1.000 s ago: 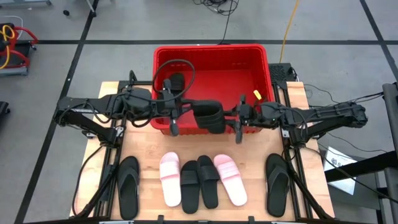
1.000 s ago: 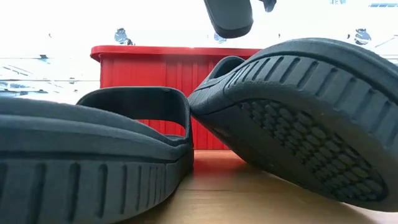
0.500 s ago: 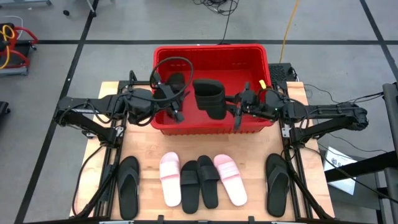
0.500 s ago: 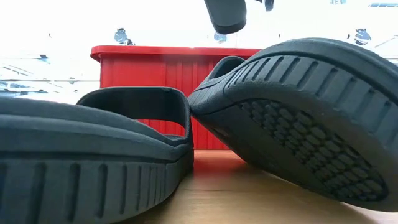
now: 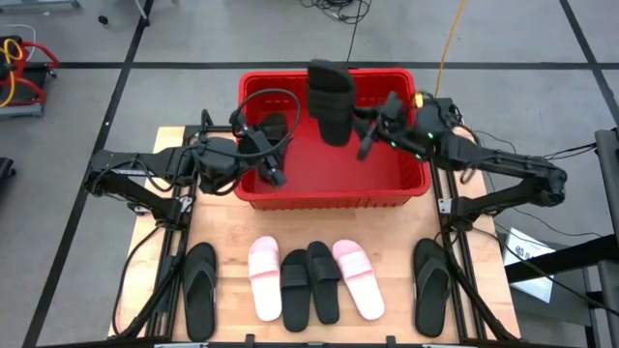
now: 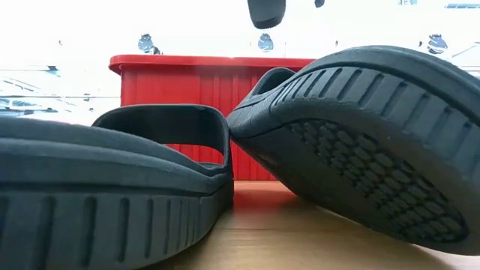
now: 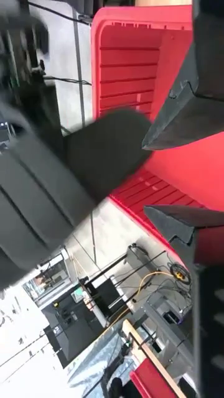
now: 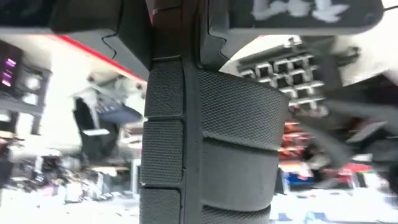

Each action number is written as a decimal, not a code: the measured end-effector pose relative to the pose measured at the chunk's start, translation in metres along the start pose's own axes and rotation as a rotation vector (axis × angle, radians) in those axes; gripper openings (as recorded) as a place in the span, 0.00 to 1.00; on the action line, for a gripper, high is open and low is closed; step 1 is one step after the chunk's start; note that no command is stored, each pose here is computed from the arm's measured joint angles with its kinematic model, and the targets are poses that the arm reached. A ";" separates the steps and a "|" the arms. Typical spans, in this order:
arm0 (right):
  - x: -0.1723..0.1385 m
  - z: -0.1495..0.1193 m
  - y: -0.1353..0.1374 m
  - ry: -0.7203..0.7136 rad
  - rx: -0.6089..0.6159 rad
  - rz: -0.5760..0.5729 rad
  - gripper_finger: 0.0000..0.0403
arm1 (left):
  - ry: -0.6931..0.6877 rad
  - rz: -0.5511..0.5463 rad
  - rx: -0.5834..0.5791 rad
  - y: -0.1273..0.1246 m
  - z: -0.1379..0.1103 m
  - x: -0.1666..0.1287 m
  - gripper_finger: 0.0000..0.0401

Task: Pick and place slides into bin
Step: Put the black slide into the red container

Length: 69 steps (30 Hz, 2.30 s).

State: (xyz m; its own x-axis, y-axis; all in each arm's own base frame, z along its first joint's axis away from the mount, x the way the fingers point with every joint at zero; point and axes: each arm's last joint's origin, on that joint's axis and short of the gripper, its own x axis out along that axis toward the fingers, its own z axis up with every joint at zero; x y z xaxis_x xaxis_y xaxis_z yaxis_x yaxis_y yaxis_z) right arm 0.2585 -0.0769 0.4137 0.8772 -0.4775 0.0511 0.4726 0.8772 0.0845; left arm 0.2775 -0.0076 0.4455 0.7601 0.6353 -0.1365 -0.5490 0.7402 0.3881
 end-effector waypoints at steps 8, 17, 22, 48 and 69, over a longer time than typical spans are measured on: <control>0.060 -0.017 -0.018 0.192 0.102 -0.118 0.19 | -0.001 0.033 0.022 0.005 0.001 -0.006 0.40; 0.105 -0.069 -0.047 0.321 0.369 -0.274 0.19 | -0.036 0.079 -0.022 0.041 0.006 -0.038 0.40; 0.118 -0.096 -0.053 0.415 0.392 -0.302 0.19 | -0.045 0.080 -0.046 0.056 0.005 -0.052 0.40; 0.102 -0.015 -0.073 0.466 0.157 -0.269 0.19 | -0.038 0.151 -0.158 0.071 0.003 -0.046 0.40; 0.133 -0.141 -0.077 0.641 0.468 -0.320 0.19 | -0.024 0.192 -0.177 0.078 0.000 -0.041 0.40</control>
State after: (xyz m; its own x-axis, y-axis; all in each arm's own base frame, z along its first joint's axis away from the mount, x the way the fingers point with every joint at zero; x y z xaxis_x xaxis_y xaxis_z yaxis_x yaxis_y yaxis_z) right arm 0.3505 -0.2010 0.2734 0.6525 -0.4545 -0.6063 0.7459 0.5263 0.4082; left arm 0.2034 0.0245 0.4817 0.6428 0.7642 -0.0530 -0.7348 0.6347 0.2393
